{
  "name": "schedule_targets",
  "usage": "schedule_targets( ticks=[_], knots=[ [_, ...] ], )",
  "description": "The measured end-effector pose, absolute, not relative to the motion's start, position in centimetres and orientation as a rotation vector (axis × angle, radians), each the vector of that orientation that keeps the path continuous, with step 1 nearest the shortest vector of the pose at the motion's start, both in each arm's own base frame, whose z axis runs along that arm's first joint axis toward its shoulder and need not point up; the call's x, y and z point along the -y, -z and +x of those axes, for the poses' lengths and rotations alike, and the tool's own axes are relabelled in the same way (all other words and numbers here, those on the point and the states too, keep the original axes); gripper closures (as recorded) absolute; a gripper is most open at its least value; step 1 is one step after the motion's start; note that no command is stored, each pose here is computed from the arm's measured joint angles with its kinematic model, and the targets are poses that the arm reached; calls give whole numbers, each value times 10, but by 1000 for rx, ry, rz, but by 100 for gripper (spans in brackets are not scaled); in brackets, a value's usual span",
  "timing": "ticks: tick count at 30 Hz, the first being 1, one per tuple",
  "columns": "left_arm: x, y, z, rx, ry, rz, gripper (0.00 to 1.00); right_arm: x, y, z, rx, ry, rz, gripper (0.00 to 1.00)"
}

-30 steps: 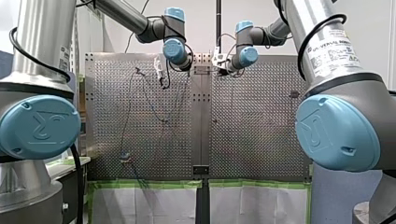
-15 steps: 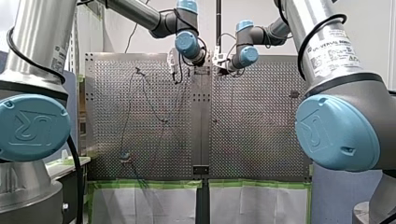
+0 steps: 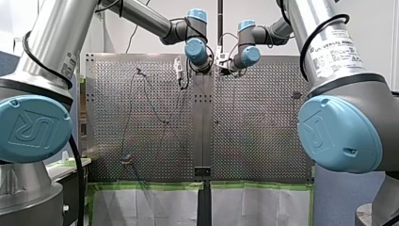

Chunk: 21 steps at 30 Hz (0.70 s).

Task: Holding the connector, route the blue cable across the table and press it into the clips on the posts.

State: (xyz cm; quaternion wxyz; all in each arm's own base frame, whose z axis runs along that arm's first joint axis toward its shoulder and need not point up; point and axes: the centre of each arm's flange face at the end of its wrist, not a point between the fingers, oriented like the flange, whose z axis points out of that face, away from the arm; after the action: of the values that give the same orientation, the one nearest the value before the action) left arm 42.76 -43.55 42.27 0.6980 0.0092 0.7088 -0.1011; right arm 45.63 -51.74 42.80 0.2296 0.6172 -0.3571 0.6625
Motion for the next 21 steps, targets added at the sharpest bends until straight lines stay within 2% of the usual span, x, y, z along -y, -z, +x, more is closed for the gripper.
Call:
schedule_targets(
  ticks=[13,21],
  knots=[
    [431,-453,462,-1522,245,-13,0,517,-427,457,983,-1825,1701,100],
    [425,-453,466,-1552,236,3,0,517,-427,457,984,-1825,1701,100]
  ],
)
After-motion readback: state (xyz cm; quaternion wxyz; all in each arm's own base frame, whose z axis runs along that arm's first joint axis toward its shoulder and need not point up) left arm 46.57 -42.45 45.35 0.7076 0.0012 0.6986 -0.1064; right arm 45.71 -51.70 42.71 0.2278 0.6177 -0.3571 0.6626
